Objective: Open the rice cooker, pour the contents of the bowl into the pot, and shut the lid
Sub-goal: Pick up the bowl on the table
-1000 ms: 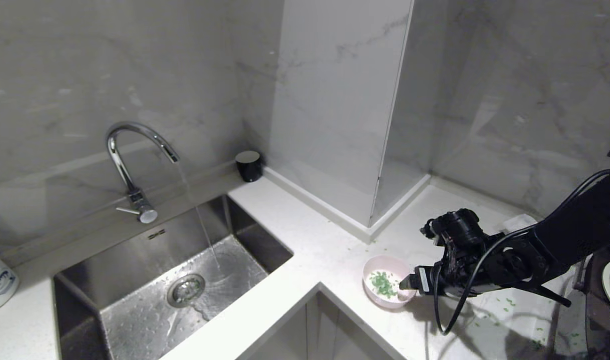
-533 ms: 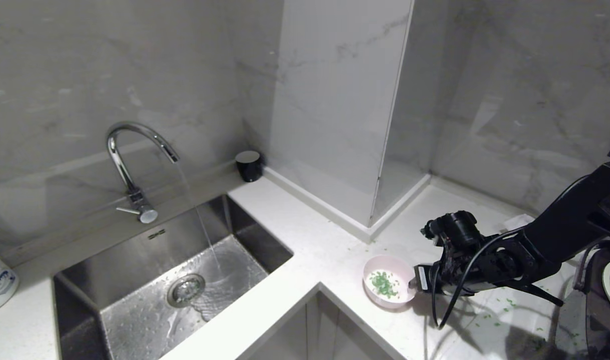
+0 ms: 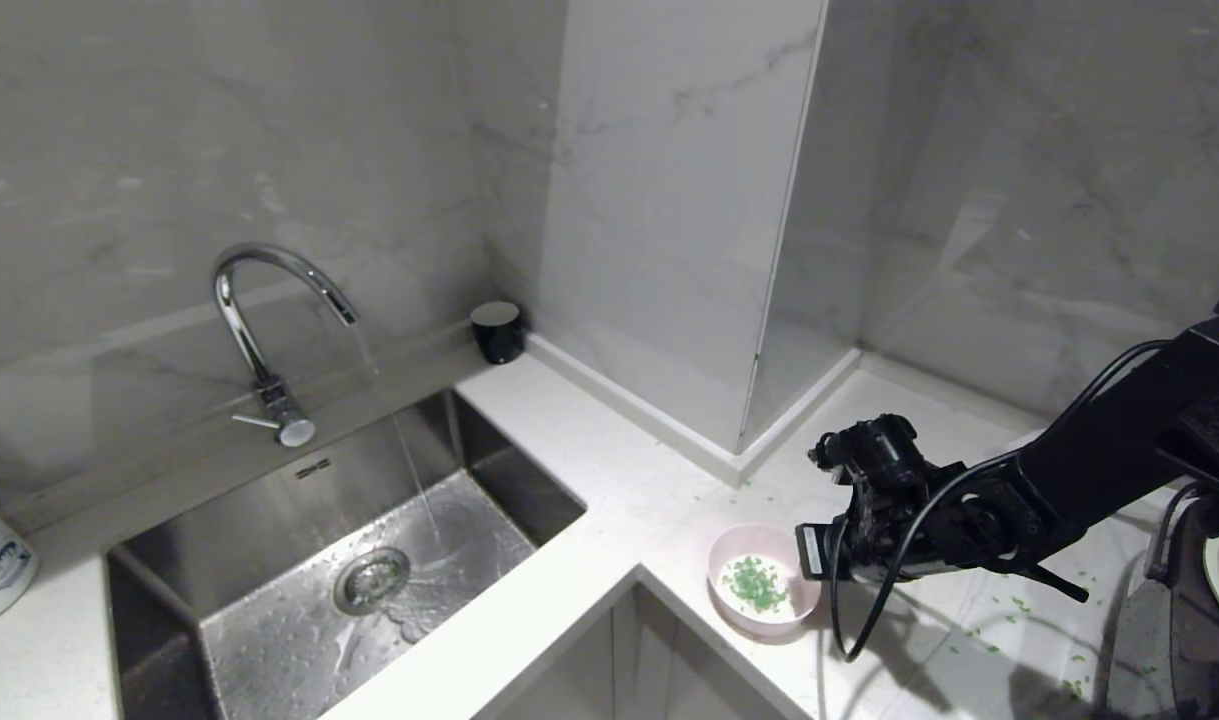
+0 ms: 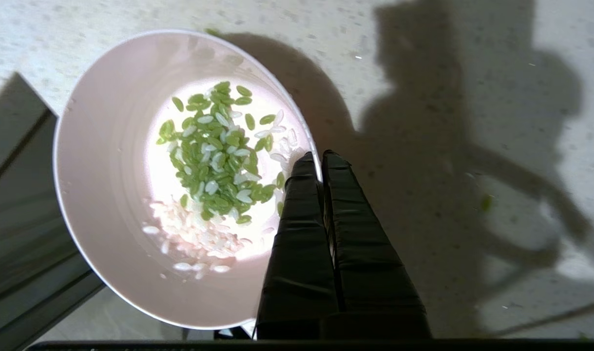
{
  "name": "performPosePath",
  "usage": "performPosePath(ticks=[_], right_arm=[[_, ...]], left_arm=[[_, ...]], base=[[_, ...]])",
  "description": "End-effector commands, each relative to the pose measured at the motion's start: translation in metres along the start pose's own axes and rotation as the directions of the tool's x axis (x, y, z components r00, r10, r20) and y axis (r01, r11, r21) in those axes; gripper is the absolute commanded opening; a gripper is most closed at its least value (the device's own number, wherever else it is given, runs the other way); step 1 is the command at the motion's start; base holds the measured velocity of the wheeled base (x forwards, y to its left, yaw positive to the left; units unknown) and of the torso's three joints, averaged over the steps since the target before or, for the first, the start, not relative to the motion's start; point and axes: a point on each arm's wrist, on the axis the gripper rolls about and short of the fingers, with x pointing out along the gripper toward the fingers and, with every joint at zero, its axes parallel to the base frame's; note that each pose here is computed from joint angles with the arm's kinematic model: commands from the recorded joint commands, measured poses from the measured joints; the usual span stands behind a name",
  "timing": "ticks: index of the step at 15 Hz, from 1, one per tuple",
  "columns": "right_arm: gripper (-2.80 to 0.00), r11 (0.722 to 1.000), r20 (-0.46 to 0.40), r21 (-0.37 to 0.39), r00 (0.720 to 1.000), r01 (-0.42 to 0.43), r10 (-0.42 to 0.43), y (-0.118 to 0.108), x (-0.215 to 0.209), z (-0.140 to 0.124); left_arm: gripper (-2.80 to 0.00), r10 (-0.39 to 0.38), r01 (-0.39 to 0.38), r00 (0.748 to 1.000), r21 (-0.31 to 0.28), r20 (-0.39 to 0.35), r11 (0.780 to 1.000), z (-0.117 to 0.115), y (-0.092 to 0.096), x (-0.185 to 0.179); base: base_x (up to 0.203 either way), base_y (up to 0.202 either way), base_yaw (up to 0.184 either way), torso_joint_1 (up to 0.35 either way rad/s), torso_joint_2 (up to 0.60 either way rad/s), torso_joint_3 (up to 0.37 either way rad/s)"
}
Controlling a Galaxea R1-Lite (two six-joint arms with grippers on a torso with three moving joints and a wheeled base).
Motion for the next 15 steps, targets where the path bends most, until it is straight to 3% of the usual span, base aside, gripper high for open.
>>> performPosePath(ticks=[1, 10, 15], right_arm=[[-2.8, 1.0, 0.012, 0.008, 1.0, -0.01, 0.01, 0.005, 0.006, 0.006], [-2.8, 0.988, 0.071, 0.142, 0.996, -0.068, 0.059, 0.035, 0.023, 0.038], [-2.8, 0.984, 0.098, 0.137, 0.99, -0.118, 0.105, 0.063, 0.023, 0.042]], left_arm=[[-2.8, 0.003, -0.003, 1.0, -0.002, 0.001, 1.0, 0.0, 0.0, 0.0], [-2.8, 0.003, -0.003, 1.0, -0.002, 0.001, 1.0, 0.0, 0.0, 0.0], [-2.8, 0.003, -0.003, 1.0, -0.002, 0.001, 1.0, 0.0, 0.0, 0.0]], base=[[0.0, 0.0, 0.0, 0.0, 0.0, 0.0], [0.0, 0.0, 0.0, 0.0, 0.0, 0.0], [0.0, 0.0, 0.0, 0.0, 0.0, 0.0]])
